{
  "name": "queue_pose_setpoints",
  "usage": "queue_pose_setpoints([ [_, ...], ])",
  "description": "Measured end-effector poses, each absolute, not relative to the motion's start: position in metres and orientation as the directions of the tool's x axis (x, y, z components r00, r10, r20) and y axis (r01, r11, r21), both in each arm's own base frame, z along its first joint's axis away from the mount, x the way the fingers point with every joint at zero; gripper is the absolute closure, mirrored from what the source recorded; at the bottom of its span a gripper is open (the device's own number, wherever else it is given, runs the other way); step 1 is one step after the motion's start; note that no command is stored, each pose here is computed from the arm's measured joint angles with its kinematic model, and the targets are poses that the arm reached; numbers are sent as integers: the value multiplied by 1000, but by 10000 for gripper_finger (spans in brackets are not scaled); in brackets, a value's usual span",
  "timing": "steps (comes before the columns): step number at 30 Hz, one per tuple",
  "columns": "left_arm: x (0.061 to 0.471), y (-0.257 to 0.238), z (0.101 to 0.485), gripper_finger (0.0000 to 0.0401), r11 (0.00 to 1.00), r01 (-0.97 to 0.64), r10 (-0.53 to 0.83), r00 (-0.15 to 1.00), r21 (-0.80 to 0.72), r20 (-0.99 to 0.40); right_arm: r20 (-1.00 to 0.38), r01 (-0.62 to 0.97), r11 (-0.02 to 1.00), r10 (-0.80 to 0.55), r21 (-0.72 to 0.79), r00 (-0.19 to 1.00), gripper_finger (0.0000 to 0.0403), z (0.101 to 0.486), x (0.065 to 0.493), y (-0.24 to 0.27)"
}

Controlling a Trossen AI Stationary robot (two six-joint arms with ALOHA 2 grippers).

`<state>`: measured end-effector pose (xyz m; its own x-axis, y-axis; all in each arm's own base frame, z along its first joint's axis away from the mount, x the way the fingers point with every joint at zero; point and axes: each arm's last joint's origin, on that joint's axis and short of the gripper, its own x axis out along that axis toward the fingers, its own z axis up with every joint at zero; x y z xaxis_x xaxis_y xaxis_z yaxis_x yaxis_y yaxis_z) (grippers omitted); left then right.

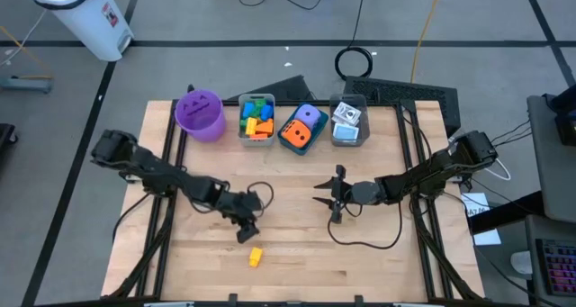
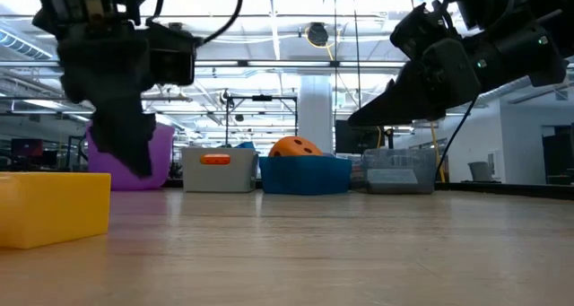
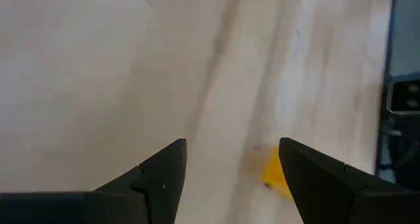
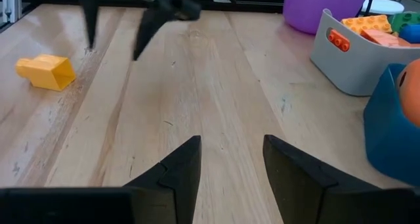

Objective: Pick & Place Toys
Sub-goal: Put the yellow game piece into the gray bin

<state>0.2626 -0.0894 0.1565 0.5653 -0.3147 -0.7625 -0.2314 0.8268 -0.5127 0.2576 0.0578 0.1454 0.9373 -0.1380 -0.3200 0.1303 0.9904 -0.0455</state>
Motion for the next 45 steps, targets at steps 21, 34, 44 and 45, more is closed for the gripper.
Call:
queue_pose_setpoints([
  [21, 276, -140, 147, 151, 781, -192, -456, 475, -595, -753, -349, 130, 990, -142, -59, 926, 248, 142, 257, 57],
  [34, 278, -140, 149, 151, 766, -194, -465, 490, -612, -737, -350, 127, 990, -142, -66, 926, 248, 142, 257, 57],
  [44, 284, -146, 131, 151, 731, -185, -534, 443, -656, -720, -359, 127, 989, -144, -71, 922, 248, 141, 256, 57],
  [45, 284, -146, 130, 151, 730, -186, -538, 437, -657, -721, -360, 127, 989, -144, -71, 922, 248, 141, 256, 57],
])
